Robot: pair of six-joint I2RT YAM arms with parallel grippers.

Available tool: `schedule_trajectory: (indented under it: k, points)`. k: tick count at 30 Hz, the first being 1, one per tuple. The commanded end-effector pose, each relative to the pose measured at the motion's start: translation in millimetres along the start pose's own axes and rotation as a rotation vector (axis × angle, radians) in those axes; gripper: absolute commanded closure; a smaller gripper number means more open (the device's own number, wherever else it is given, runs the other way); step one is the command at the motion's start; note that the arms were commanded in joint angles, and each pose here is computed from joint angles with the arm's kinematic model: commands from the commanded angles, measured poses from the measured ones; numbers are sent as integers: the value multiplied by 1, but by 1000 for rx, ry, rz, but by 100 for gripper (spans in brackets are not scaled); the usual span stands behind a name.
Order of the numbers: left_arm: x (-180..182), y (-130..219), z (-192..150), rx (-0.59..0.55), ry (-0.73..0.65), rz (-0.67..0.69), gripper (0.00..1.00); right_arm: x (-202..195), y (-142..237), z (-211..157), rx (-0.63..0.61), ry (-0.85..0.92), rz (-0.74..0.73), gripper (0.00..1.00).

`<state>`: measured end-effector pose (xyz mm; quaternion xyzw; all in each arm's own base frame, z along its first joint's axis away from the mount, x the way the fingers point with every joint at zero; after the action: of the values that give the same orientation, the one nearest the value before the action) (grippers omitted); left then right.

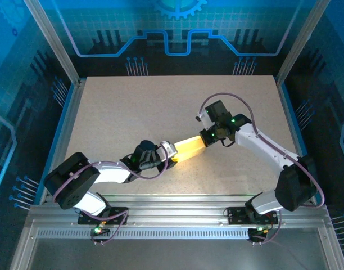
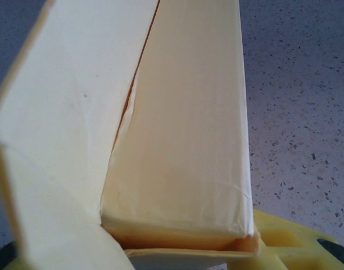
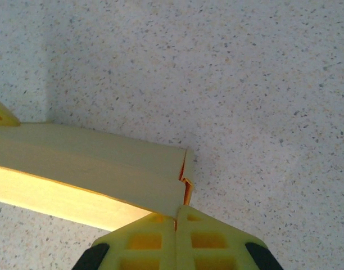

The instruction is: Fold the paper box

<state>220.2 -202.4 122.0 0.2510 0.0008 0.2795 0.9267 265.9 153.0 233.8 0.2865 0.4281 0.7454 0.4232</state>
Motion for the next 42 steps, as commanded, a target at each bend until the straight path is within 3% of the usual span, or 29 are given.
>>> schedule_trajectory:
  k: [1, 9, 17, 25, 32, 39, 42]
  points:
    - [4, -4, 0, 19, 61, 12, 56, 4, -2, -9, -3, -46, -9, 100]
    - [4, -8, 0, 33, 104, 5, 55, 2, -11, -23, -165, -74, -22, 100]
    - [7, -14, 1, 27, 139, 9, 53, 2, -26, -41, -224, -60, -8, 100]
    - [9, -9, 3, 10, 127, 51, 35, -1, -22, -38, -212, -81, -48, 100]
    - [12, 1, 7, 5, 191, 109, 2, -2, -25, -39, -196, -112, -80, 100]
    - [13, 36, 10, -47, 272, 236, 1, -4, -26, -41, -188, -151, -125, 100]
    - [13, 54, 14, -12, 352, 266, 1, -1, -28, -41, -183, -151, -128, 100]
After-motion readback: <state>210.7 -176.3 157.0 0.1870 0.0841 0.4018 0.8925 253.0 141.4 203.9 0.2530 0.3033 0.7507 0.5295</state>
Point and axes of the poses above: each hand's point on the last joint's axis, 136 mm out from that joint toward the fingers, its own y axis back along the fingers, its own x axis along the line the jaws close on, z = x × y, the point moved 10 cm from there along y, back along the fingers, and after that the axes turned 2 degrees about -y, right-handed, at the moved point
